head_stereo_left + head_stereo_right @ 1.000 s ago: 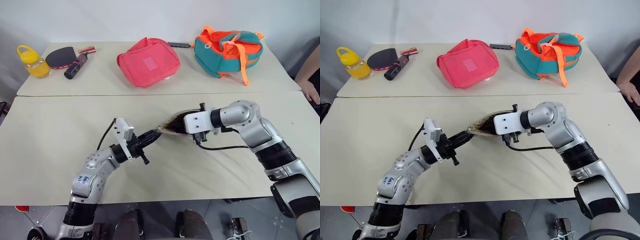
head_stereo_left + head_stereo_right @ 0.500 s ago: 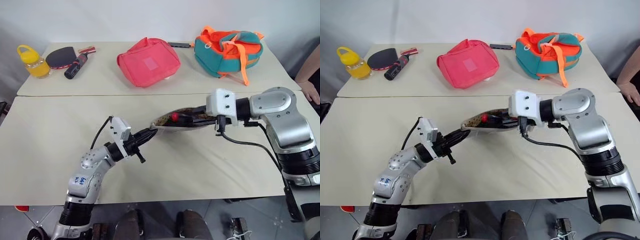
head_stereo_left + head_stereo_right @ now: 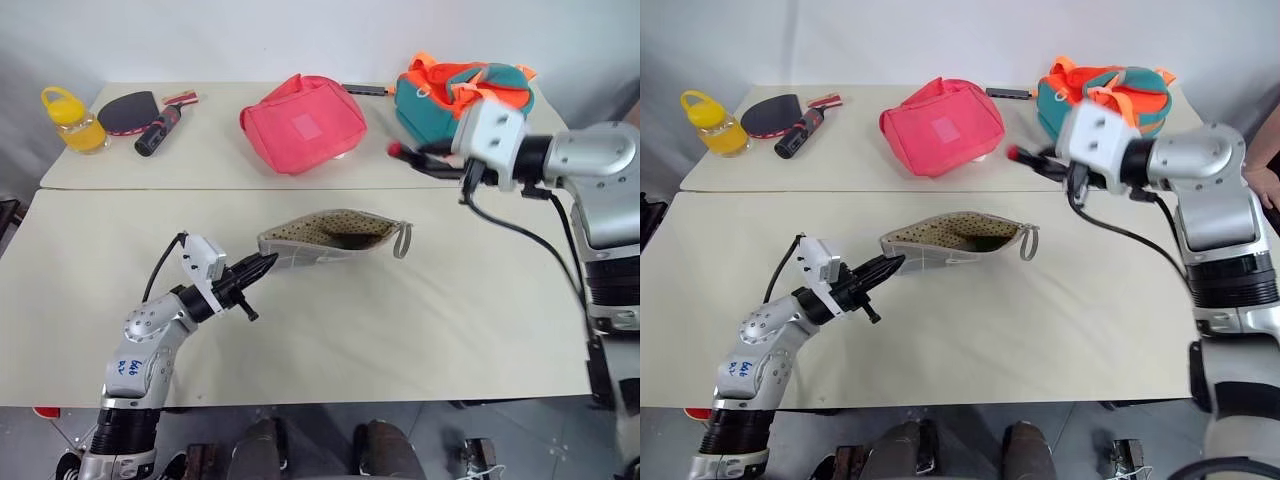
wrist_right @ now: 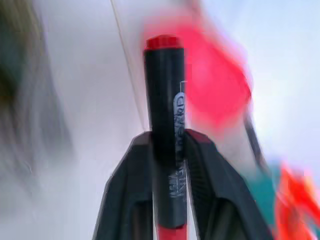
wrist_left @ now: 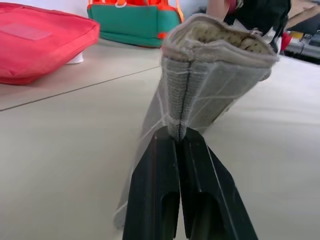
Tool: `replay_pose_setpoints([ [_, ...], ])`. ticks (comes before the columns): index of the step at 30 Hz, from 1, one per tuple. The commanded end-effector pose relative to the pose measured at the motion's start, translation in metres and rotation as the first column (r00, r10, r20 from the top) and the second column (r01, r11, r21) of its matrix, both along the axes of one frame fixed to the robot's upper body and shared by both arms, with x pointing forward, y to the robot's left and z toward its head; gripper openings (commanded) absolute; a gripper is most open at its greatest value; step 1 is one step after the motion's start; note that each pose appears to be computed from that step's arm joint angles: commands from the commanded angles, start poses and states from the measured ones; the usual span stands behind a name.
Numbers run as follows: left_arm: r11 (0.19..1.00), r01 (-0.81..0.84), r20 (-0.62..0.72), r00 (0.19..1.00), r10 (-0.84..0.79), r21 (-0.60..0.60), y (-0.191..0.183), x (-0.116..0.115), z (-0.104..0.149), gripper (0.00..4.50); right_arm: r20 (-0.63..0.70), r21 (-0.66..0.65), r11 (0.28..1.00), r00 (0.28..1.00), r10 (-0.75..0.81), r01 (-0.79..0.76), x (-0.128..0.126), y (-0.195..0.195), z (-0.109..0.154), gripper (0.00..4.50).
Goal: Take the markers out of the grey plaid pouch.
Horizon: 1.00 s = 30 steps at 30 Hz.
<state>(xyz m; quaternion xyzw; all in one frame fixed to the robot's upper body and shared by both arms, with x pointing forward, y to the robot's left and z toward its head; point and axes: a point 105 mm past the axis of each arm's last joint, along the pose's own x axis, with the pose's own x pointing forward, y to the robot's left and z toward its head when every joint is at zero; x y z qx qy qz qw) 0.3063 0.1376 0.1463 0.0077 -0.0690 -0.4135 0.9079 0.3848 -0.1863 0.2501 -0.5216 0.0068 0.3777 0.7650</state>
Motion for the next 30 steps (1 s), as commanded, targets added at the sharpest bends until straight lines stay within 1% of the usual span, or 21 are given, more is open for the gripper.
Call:
replay_pose_setpoints([
  [1,0.999,0.044,0.053,0.998,-0.042,-0.020,-0.012,-0.007,0.014,0.00,-0.005,-0.202,0.978,0.999,-0.050,0.048,0.008,-0.021,-0.041,0.54],
  [2,0.999,0.045,0.053,0.998,-0.044,-0.021,-0.012,-0.007,0.014,0.00,-0.015,-0.229,0.972,0.998,-0.055,0.051,0.009,-0.025,-0.050,0.54],
  [4,0.999,0.047,0.054,0.997,-0.046,-0.022,-0.013,-0.007,0.015,0.00,-0.023,-0.245,0.968,0.997,-0.070,0.062,0.012,-0.028,-0.063,0.54],
  [8,0.998,0.054,0.058,0.997,-0.052,-0.022,-0.013,-0.008,0.015,0.00,-0.053,-0.282,0.957,0.995,-0.086,0.068,0.014,-0.036,-0.080,0.54],
  [9,0.998,0.054,0.059,0.997,-0.052,-0.023,-0.013,-0.008,0.015,0.00,-0.072,-0.284,0.957,0.994,-0.088,0.064,0.013,-0.038,-0.085,0.54],
  [12,0.999,0.051,0.054,0.997,-0.050,-0.018,-0.013,-0.009,0.013,0.00,-0.132,-0.237,0.969,0.986,-0.102,0.068,0.011,-0.039,-0.090,0.54],
  [14,0.998,0.052,0.051,0.997,-0.051,-0.022,-0.014,-0.009,0.012,0.00,-0.151,-0.232,0.970,0.983,-0.105,0.068,0.010,-0.040,-0.092,1.27],
  [15,0.998,0.052,0.051,0.997,-0.051,-0.023,-0.014,-0.009,0.012,0.00,-0.154,-0.233,0.970,0.983,-0.104,0.066,0.009,-0.041,-0.092,1.50],
  [16,0.998,0.053,0.051,0.997,-0.051,-0.024,-0.015,-0.009,0.012,0.00,-0.154,-0.230,0.971,0.982,-0.105,0.068,0.009,-0.041,-0.092,1.82],
  [18,0.998,0.056,0.052,0.997,-0.055,-0.027,-0.017,-0.009,0.013,0.00,-0.176,-0.225,0.972,0.979,-0.101,0.060,0.005,-0.040,-0.090,2.56],
  [19,0.998,0.058,0.052,0.997,-0.057,-0.027,-0.018,-0.009,0.013,0.00,-0.186,-0.223,0.973,0.978,-0.097,0.054,0.003,-0.039,-0.085,2.84],
  [21,0.998,0.061,0.052,0.997,-0.059,-0.027,-0.018,-0.009,0.013,0.00,-0.191,-0.188,0.981,0.979,-0.076,0.039,-0.001,-0.034,-0.072,2.84],
  [23,0.998,0.063,0.052,0.997,-0.061,-0.030,-0.019,-0.009,0.013,0.00,-0.194,-0.095,0.995,0.981,-0.027,0.009,-0.005,-0.021,-0.052,2.84],
  [24,0.997,0.064,0.052,0.997,-0.063,-0.032,-0.019,-0.009,0.013,0.00,-0.195,-0.026,1.000,0.981,0.005,-0.010,-0.008,-0.013,-0.039,2.84],
  [25,0.997,0.065,0.053,0.997,-0.064,-0.032,-0.019,-0.009,0.013,0.00,-0.180,0.001,1.000,0.983,0.025,-0.025,-0.010,-0.008,-0.028,2.84],
  [26,0.997,0.067,0.054,0.996,-0.065,-0.033,-0.019,-0.008,0.014,0.00,-0.144,-0.005,0.999,0.989,0.046,-0.047,-0.012,-0.005,-0.016,2.84],
  [29,0.997,0.069,0.061,0.996,-0.066,-0.042,-0.021,-0.008,0.016,0.00,-0.047,0.050,0.997,0.997,0.061,-0.059,-0.013,0.002,0.023,2.84],
  [30,0.996,0.071,0.068,0.995,-0.067,-0.057,-0.021,-0.009,0.018,0.00,-0.031,0.055,0.996,0.997,0.070,-0.068,-0.014,0.002,0.031,2.84],
])
